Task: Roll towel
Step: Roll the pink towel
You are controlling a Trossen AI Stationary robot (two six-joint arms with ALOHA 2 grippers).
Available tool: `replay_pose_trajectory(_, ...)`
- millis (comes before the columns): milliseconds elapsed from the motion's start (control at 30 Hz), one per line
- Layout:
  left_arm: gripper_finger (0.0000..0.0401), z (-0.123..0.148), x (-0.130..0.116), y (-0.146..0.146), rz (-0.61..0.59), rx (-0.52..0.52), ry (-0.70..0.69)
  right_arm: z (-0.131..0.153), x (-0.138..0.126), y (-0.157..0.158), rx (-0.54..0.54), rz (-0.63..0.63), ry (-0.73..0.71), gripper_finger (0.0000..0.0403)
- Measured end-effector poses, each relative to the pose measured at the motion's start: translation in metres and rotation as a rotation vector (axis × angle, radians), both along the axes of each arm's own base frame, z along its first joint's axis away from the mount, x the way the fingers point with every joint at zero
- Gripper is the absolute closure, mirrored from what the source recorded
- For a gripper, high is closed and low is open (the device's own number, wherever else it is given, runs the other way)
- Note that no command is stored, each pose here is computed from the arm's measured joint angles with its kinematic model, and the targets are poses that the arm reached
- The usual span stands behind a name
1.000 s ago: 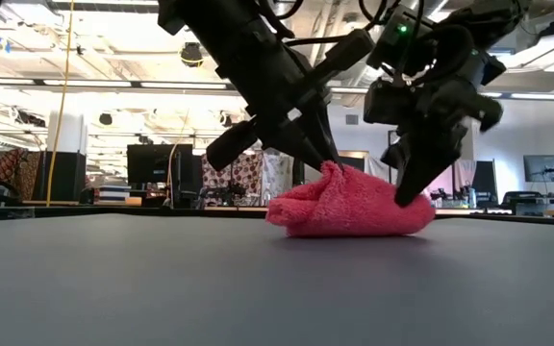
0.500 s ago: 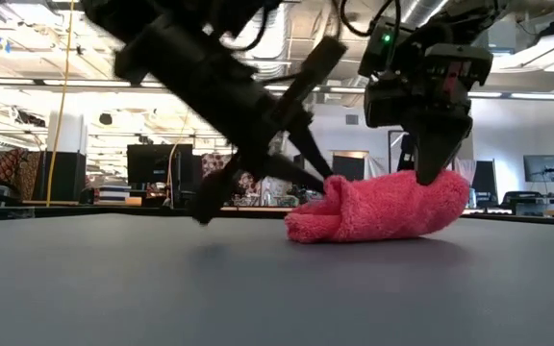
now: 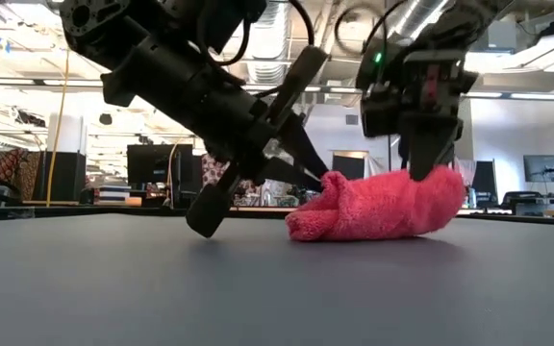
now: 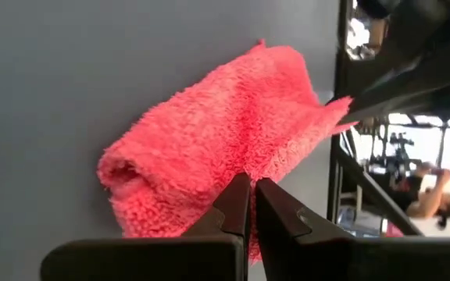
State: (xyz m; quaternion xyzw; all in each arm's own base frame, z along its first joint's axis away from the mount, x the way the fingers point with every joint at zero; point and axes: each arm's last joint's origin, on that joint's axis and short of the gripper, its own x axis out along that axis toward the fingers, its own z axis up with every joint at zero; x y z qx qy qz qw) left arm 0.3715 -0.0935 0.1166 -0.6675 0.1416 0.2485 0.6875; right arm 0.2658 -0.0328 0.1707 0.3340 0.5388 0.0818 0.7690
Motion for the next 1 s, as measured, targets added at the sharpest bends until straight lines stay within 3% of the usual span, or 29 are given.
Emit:
replay_pose_trajectory(200,0.0401,-0.006,-0.004,0.001,0.054,-0.064,0.067,-0.042,0.010,-0.009,0.078,-0.003,0.119,0.0390)
replay_pose_trajectory(400,0.0401,-0.008,-0.007,-0.002,0.058,-0.098,0.093,-0.074,0.020,-0.004,0.141,0.046,0.140,0.0386)
replay_pose_trajectory(767,0.0401,-0.010,-0.009,-0.002,0.054,-0.098,0.130,-0.064,0.018,-0.019,0.203,0.016,0.075,0.0384)
replay_pose_trajectory(1000,0.0401,-0.005,-0.005,-0.006,-0.043,0.085,0.061,-0.052,0.015,-0.026,0.154,0.072,-0.026,0.0357)
